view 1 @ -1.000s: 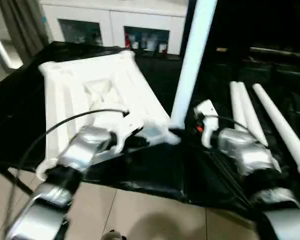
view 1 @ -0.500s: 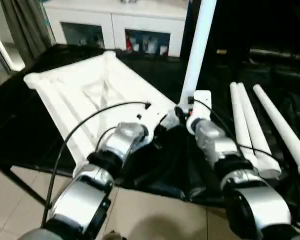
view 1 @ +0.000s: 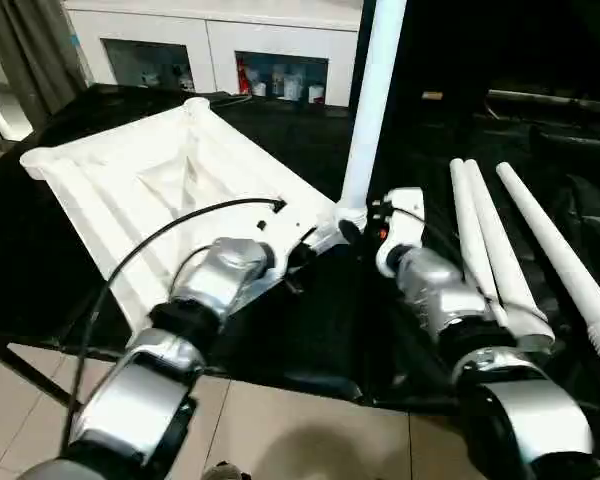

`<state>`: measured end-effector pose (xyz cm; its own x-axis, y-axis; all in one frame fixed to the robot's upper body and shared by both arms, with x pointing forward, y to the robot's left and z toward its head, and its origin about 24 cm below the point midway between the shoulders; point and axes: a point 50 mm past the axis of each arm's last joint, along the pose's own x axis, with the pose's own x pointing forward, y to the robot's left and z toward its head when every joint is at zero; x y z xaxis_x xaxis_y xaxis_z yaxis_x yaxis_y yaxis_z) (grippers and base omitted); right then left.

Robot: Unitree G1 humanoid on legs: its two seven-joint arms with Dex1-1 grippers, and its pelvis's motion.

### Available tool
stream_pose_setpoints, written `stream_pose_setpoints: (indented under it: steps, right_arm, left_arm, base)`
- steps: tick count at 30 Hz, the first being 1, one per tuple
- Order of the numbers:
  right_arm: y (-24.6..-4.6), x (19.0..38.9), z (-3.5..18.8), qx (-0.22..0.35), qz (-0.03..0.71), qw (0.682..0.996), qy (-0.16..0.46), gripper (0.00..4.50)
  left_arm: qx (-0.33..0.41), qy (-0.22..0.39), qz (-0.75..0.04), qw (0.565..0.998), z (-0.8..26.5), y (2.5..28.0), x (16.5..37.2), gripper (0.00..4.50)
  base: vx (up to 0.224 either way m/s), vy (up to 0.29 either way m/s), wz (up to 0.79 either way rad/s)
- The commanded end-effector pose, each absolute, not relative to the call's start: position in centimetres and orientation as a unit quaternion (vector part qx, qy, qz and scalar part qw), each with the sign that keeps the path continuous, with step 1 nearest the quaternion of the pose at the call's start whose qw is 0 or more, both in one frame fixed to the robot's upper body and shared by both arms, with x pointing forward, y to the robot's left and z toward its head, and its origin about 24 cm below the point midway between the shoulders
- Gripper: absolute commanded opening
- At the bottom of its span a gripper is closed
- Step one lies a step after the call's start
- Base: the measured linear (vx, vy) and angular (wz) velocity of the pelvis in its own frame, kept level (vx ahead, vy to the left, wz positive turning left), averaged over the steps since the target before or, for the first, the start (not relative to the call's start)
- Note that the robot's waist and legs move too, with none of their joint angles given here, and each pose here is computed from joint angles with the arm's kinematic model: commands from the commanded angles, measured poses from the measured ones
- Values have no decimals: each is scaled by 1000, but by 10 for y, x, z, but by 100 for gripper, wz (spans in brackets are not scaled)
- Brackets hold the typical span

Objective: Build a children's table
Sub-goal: Rotate leg to tighten

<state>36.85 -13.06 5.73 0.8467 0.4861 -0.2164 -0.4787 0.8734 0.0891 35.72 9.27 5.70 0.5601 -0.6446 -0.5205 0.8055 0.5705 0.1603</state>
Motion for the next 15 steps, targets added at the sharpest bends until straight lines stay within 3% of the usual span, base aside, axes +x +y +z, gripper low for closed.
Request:
stream_pose_setpoints:
  steps: [1,2,3,6,10,15]
  right_arm:
    - [-135,366,59,4,280,953,118,409]
    - [-142,358,62,-6,342,932,118,409]
    - [-142,358,62,-6,342,932,118,409]
    - [-151,340,59,-56,438,887,137,409]
    - [-154,334,59,-63,461,873,144,409]
    - [-152,331,59,-69,476,864,147,409]
  left_arm:
    - [204,192,-446,850,59,94,354,0]
    - [204,186,-476,835,61,98,349,0]
    - [204,186,-476,835,61,98,349,0]
    - [197,165,-550,795,66,101,334,0]
    - [209,171,-584,766,67,104,325,0]
    - [209,170,-589,762,69,106,322,0]
  base:
    - [0,0,0]
    - [0,0,0]
    - [0,0,0]
    - [0,0,0]
    - [0,0,0]
    - [0,0,0]
